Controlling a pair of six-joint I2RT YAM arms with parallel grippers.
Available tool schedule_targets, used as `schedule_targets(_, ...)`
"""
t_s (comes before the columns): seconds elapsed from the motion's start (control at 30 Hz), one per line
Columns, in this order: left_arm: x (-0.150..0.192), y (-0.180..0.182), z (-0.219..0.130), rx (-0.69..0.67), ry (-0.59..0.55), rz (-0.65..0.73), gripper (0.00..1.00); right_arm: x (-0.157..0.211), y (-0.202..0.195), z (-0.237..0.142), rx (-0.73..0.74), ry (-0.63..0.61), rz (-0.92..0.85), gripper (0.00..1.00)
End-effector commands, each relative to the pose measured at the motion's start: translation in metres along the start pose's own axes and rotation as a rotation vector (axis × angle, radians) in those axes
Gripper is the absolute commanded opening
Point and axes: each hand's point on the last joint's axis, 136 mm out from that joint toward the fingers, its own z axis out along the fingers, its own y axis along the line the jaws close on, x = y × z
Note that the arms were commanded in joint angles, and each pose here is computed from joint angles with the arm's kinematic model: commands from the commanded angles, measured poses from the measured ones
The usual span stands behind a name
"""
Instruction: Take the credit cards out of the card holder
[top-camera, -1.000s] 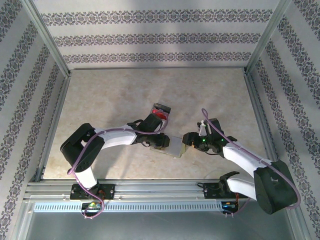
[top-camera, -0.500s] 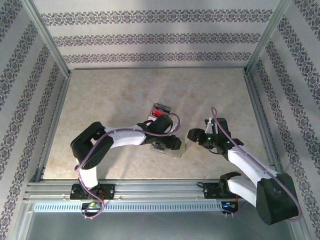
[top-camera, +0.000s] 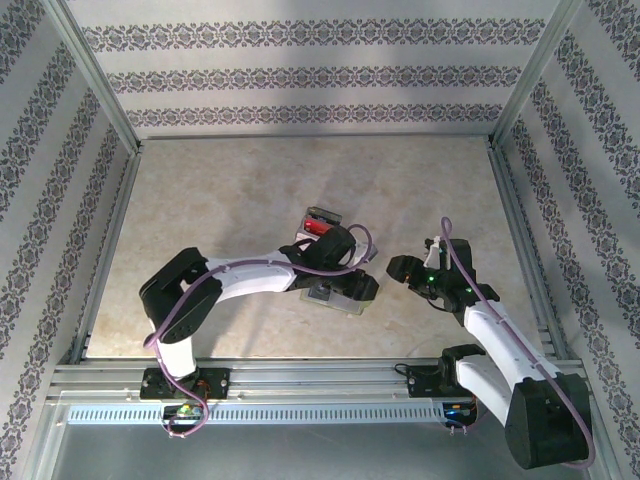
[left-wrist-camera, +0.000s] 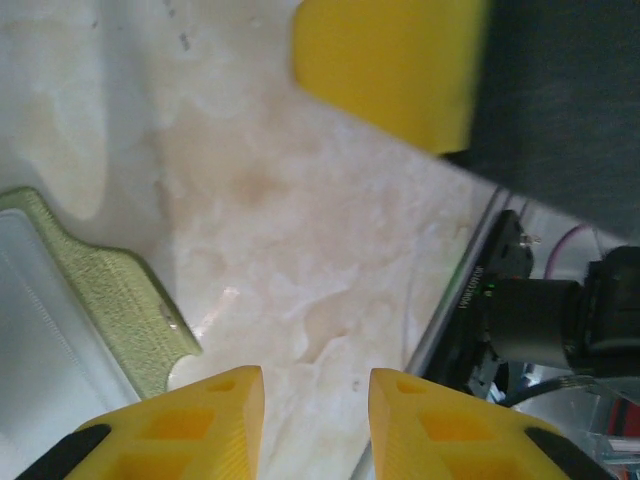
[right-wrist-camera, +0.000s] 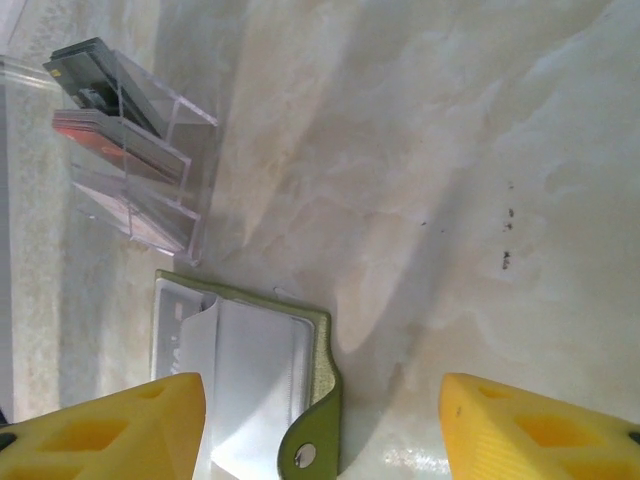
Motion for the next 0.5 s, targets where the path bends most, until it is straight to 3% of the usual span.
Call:
schedule_targets(0.0, -0.016, -0.031, -0.035, 0.031, -0.094, 0.111, 0.34, -0.002, 0.021, -0.006, -0.094, 0.008, -0.039, 0.64)
schedule_targets(0.17, -0.024, -0.028, -0.079, -0.01, -0.17, 0.117, 0.34, -0.007, 0.039, -0.011, -0.138, 0.027, -0.011, 0.62)
schedule_targets(0.47, -0.013, 0.068, -0.122, -0.121, -0.244, -0.198, 0.29, 0.012, 0.09, 0.02, -0.186, 0.177, -0.011, 0.4)
